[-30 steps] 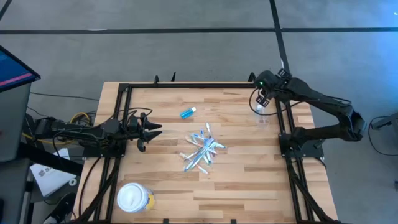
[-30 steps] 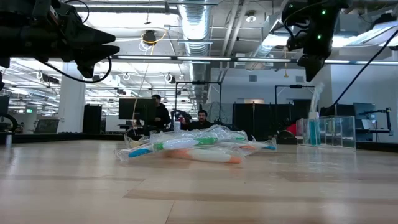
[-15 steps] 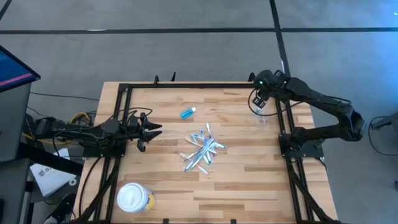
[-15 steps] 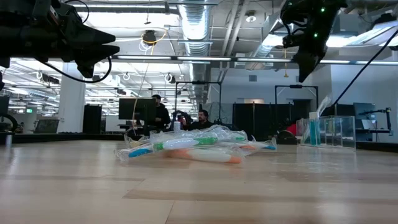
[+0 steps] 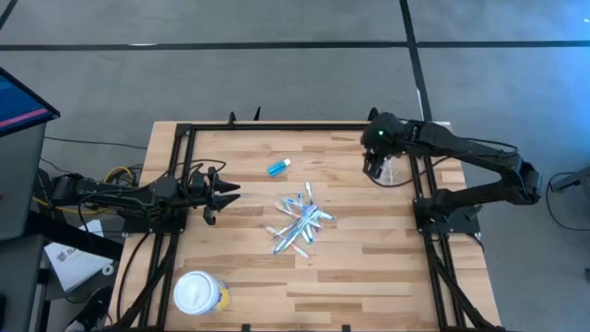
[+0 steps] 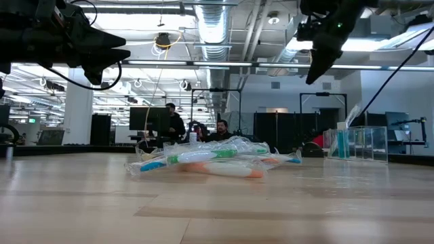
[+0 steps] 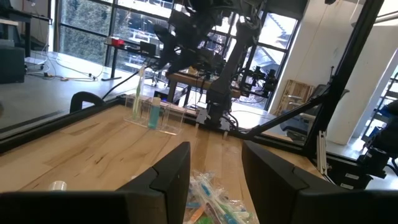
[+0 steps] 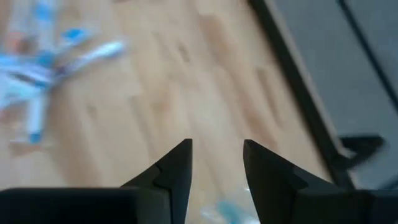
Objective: Pick & Place toothbrushing station
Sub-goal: Put the green toothbrush into the transparent organizer
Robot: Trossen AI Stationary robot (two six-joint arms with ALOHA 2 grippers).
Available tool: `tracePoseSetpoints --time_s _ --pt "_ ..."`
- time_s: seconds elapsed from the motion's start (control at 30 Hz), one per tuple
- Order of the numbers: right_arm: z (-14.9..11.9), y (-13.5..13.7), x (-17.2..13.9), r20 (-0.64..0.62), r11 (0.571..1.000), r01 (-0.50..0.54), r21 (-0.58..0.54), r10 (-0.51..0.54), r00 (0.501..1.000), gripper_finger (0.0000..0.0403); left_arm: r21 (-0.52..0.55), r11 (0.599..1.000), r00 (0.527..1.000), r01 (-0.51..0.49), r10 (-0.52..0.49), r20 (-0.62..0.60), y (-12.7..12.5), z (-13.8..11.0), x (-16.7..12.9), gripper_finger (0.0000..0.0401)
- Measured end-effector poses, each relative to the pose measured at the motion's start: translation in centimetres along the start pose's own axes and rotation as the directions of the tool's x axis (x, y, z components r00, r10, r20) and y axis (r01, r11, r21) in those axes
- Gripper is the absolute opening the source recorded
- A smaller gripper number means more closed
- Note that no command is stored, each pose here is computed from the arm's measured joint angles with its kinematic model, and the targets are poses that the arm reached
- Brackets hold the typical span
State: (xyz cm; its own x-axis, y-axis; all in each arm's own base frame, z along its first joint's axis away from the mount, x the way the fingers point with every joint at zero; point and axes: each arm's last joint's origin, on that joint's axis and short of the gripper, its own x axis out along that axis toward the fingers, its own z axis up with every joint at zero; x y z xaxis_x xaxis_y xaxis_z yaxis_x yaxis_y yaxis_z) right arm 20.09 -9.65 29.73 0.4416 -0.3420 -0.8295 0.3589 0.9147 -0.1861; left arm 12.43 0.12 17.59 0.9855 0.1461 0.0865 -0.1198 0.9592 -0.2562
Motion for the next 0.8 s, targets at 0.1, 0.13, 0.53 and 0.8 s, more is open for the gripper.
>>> tracePoseSetpoints --time_s 0.1,0.13,0.53,0.8 --pt "0.2 1.5 0.2 -0.001 0.995 -0.081 -0.05 0.082 0.997 0.0128 0.0 1.0 1.0 -0.001 0.001 0.001 0.0 0.0 0.0 0.014" --pt "0.5 2.0 0.3 0.01 0.992 -0.101 -0.069 0.102 0.995 0.0128 0.0 1.0 1.0 0.0 0.0 0.001 0.0 0.0 0.0 0.014" --pt "1.4 8.8 3.5 -0.08 0.919 -0.248 -0.307 0.235 0.969 0.0124 0.003 1.0 1.0 -0.004 0.004 -0.015 0.0 -0.2 0.1 0.014" --pt "1.6 11.5 5.8 -0.123 0.889 -0.283 -0.359 0.256 0.959 0.012 0.003 1.0 1.0 -0.005 0.005 -0.018 0.0 -0.2 0.1 0.014"
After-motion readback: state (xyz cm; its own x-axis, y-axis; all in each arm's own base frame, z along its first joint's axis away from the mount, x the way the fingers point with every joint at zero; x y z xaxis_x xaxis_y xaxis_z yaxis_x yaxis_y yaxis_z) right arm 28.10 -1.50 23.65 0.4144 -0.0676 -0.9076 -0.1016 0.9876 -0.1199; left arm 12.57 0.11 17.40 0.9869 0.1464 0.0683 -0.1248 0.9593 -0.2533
